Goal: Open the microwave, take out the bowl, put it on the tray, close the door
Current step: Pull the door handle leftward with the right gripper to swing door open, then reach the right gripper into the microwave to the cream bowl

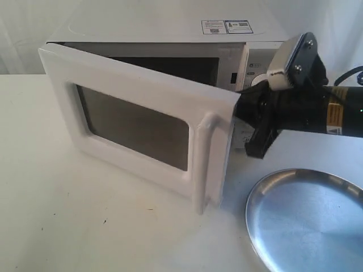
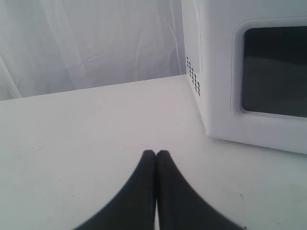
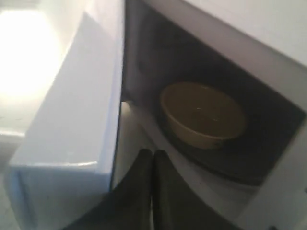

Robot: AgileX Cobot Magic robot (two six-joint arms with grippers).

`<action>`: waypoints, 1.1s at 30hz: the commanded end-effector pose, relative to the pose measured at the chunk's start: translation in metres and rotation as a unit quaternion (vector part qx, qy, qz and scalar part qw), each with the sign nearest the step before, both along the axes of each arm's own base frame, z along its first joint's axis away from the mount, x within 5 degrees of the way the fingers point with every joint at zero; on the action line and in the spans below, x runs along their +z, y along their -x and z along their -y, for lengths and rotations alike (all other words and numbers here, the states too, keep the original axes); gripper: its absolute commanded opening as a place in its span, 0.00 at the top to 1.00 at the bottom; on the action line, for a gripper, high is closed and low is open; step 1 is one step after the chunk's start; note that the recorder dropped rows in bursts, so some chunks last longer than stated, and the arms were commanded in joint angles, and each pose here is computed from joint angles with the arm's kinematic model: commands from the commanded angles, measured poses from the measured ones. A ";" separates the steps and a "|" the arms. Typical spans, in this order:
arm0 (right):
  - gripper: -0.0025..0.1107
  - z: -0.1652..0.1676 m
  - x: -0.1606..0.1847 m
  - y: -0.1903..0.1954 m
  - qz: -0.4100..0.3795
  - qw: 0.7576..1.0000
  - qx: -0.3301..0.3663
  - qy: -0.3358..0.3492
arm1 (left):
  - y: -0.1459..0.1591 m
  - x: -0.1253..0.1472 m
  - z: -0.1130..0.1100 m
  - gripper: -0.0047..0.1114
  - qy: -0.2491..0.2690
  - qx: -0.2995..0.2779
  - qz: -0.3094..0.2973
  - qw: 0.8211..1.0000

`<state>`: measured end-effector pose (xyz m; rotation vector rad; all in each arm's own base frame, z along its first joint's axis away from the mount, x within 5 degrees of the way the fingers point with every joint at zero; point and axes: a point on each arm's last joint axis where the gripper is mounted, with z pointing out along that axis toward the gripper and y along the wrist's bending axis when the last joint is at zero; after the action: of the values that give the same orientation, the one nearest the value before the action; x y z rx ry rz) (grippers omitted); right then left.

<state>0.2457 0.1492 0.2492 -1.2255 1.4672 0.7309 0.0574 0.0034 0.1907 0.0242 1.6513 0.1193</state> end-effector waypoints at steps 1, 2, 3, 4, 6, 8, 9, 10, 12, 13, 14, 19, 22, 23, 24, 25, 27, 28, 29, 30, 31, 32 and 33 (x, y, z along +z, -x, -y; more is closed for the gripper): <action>0.98 -0.005 0.002 0.026 -0.003 0.990 0.144 -0.009 | 0.000 0.001 0.000 0.96 0.003 -0.001 0.001 1.000; 0.98 -0.006 0.004 0.029 -0.005 0.987 0.160 -0.020 | 0.000 0.001 0.000 0.96 0.003 -0.001 0.001 1.000; 0.98 -0.007 0.004 0.031 -0.006 0.985 0.171 -0.027 | 0.000 0.001 0.000 0.96 0.003 -0.001 0.001 1.000; 0.98 -0.009 0.004 0.031 -0.006 0.985 0.170 -0.023 | 0.000 0.001 0.000 0.96 0.003 -0.001 0.001 1.000; 0.98 -0.015 -0.001 0.028 -0.010 0.989 0.149 -0.010 | 0.000 0.001 0.000 0.96 0.003 -0.001 0.001 1.000; 0.98 -0.024 -0.009 0.026 -0.020 0.991 0.136 0.002 | 0.000 0.001 0.000 0.96 0.003 -0.001 0.001 1.000; 0.98 -0.029 -0.013 0.027 -0.028 0.990 0.139 0.003 | 0.000 0.001 0.000 0.96 0.003 -0.001 0.001 1.000; 0.98 -0.036 -0.017 0.029 -0.031 0.989 0.146 0.001 | 0.000 0.001 0.000 0.96 0.003 -0.001 0.001 1.000; 0.98 -0.048 -0.022 0.031 -0.025 0.988 0.153 -0.006 | 0.000 0.001 0.000 0.96 0.003 -0.001 0.001 1.000; 0.98 -0.053 -0.024 0.030 -0.022 0.989 0.145 -0.012 | 0.000 0.001 0.000 0.96 0.003 -0.001 0.001 1.000; 0.98 -0.058 -0.027 0.028 -0.016 0.991 0.132 -0.014 | 0.000 0.001 0.000 0.96 0.003 -0.001 0.001 1.000; 0.98 -0.069 -0.039 0.005 0.025 1.000 -0.004 -0.001 | 0.000 0.001 0.000 0.96 0.003 -0.001 0.001 1.000; 0.98 -0.077 -0.044 -0.008 0.047 0.998 -0.047 0.006 | 0.000 0.001 0.000 0.96 0.003 -0.001 0.001 1.000; 0.98 -0.081 -0.045 -0.011 0.051 0.998 -0.045 0.011 | 0.000 0.001 0.000 0.96 0.003 -0.001 0.001 1.000; 0.98 -0.087 -0.046 -0.012 0.055 0.998 -0.040 0.014 | 0.000 0.001 0.000 0.96 0.003 -0.001 0.001 1.000; 0.98 -0.094 -0.048 -0.016 0.058 0.997 -0.036 0.020 | 0.000 0.001 0.000 0.96 0.003 -0.001 0.001 1.000; 0.98 -0.106 -0.049 -0.022 0.061 0.997 -0.034 0.032 | 0.000 0.001 0.000 0.96 0.003 -0.001 0.001 1.000; 0.98 -0.113 -0.051 -0.025 0.062 0.997 -0.034 0.042 | 0.000 0.001 0.000 0.96 0.003 -0.001 0.001 1.000; 0.98 -0.120 -0.053 -0.028 0.062 0.996 -0.036 0.054 | 0.000 0.001 0.000 0.96 0.003 -0.001 0.001 1.000; 0.98 -0.124 -0.057 -0.032 0.059 0.995 -0.041 0.071 | 0.000 0.001 0.000 0.96 0.003 -0.001 0.001 1.000; 0.98 -0.129 -0.058 -0.036 0.060 0.993 -0.046 0.086 | 0.000 0.001 0.000 0.96 0.003 -0.001 0.001 1.000; 0.96 -0.134 -0.059 -0.038 0.062 0.992 -0.048 0.097 | 0.000 0.001 0.000 0.96 0.003 -0.001 0.001 1.000; 0.94 -0.137 -0.060 -0.040 0.064 0.991 -0.049 0.103 | 0.000 0.001 0.000 0.96 0.003 -0.001 0.001 1.000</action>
<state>0.2783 0.2773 0.1920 -1.2957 1.4779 0.4981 0.0574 0.0034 0.1907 0.0242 1.6513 0.1193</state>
